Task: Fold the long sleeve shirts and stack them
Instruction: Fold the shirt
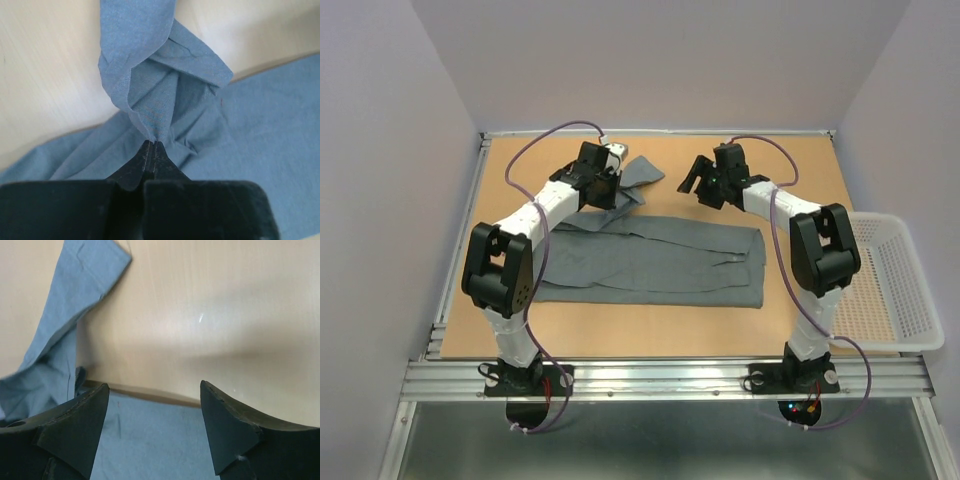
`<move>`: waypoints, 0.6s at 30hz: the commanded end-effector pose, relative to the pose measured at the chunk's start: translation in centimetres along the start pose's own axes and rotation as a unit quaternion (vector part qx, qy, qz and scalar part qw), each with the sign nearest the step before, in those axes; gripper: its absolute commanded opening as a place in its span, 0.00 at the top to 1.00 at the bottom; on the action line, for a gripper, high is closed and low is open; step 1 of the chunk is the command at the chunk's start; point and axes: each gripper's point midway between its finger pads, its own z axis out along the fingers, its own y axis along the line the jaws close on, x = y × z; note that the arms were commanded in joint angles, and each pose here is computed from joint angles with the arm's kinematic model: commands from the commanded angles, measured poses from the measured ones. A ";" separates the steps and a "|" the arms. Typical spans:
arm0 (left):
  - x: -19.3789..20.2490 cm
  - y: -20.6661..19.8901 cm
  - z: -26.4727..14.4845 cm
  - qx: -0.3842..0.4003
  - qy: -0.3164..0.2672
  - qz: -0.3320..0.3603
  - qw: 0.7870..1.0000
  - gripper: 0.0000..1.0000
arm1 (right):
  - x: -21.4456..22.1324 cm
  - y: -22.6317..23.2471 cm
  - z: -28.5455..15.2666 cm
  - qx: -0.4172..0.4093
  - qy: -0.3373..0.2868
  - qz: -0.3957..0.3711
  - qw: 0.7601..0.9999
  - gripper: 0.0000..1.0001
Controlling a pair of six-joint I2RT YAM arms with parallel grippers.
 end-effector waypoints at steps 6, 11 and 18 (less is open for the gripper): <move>6.8 -4.0 -2.5 0.039 0.056 0.007 0.998 1.00 | -1.2 3.6 3.1 -0.074 -0.010 -0.051 0.996 0.25; 10.0 -6.6 -2.5 0.070 0.087 0.023 0.994 0.98 | 0.7 3.3 4.8 -0.079 0.008 -0.074 0.994 0.26; 11.2 -10.4 -4.0 0.119 0.081 0.041 0.989 0.84 | 2.7 3.7 7.2 -0.078 0.012 -0.114 0.990 0.26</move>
